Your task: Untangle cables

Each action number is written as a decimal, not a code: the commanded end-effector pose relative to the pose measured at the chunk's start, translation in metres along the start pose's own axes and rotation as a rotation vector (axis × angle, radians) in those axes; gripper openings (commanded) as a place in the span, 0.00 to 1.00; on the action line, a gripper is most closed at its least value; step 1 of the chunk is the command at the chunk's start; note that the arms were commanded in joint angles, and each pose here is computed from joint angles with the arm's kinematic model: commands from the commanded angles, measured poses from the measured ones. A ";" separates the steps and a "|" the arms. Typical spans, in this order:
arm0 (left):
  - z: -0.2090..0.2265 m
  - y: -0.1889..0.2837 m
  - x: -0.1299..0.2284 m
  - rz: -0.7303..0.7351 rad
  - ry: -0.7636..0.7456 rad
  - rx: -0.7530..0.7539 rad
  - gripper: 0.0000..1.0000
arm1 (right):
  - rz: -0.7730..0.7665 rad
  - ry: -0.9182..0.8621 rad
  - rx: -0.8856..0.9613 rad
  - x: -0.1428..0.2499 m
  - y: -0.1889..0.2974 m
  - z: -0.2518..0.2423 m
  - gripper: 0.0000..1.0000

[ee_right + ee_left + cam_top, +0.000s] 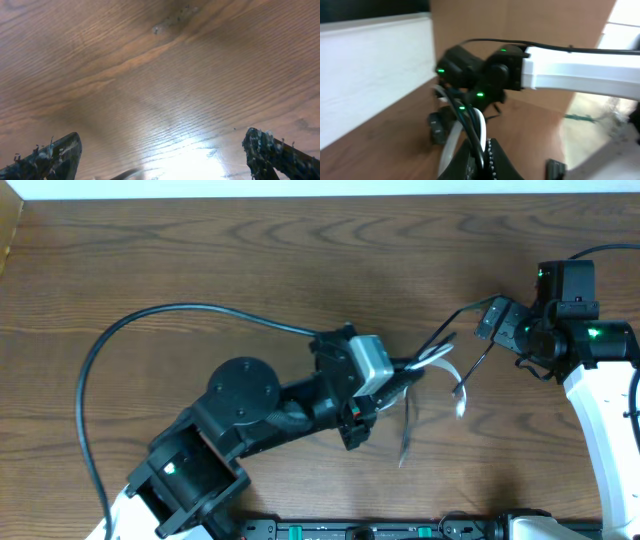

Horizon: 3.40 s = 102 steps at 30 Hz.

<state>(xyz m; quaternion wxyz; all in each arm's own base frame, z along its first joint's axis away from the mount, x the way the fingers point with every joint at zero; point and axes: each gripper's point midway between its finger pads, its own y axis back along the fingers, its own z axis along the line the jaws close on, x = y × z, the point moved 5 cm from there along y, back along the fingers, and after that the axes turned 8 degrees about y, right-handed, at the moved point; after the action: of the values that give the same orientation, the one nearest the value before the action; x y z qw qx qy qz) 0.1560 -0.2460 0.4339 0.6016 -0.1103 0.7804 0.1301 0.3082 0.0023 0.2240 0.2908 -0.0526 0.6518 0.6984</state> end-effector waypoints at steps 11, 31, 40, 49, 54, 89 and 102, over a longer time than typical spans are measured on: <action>0.026 0.003 -0.010 -0.050 -0.026 -0.221 0.07 | 0.062 0.339 -0.513 0.013 0.018 0.058 0.99; 0.021 -0.056 -0.023 -0.156 0.021 0.016 0.08 | -0.114 0.838 -1.169 0.040 0.074 0.120 0.99; 0.009 -0.061 -0.030 -0.188 0.079 0.137 0.07 | -0.102 0.831 -1.059 0.037 0.063 0.122 0.99; -0.016 -0.051 -0.046 -0.238 0.074 0.327 0.07 | -0.091 0.784 -0.948 0.030 0.053 0.119 0.99; -0.016 -0.051 -0.046 -0.236 0.086 0.332 0.07 | -0.040 0.590 -0.608 0.015 0.024 0.094 0.99; 0.013 -0.019 -0.063 -0.280 0.060 0.213 0.07 | 0.283 0.149 -0.447 0.027 -0.032 0.058 0.99; -0.002 -0.016 -0.055 -0.208 0.075 0.346 0.08 | 0.234 -0.153 -0.397 0.007 -0.037 0.060 0.99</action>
<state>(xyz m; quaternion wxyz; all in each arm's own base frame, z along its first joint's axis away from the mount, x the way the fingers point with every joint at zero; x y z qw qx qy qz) 0.1888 -0.2680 0.4745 0.5812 -0.1144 0.8043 -0.0459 0.3343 0.0648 0.1976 0.2117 -0.0176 0.4821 0.8500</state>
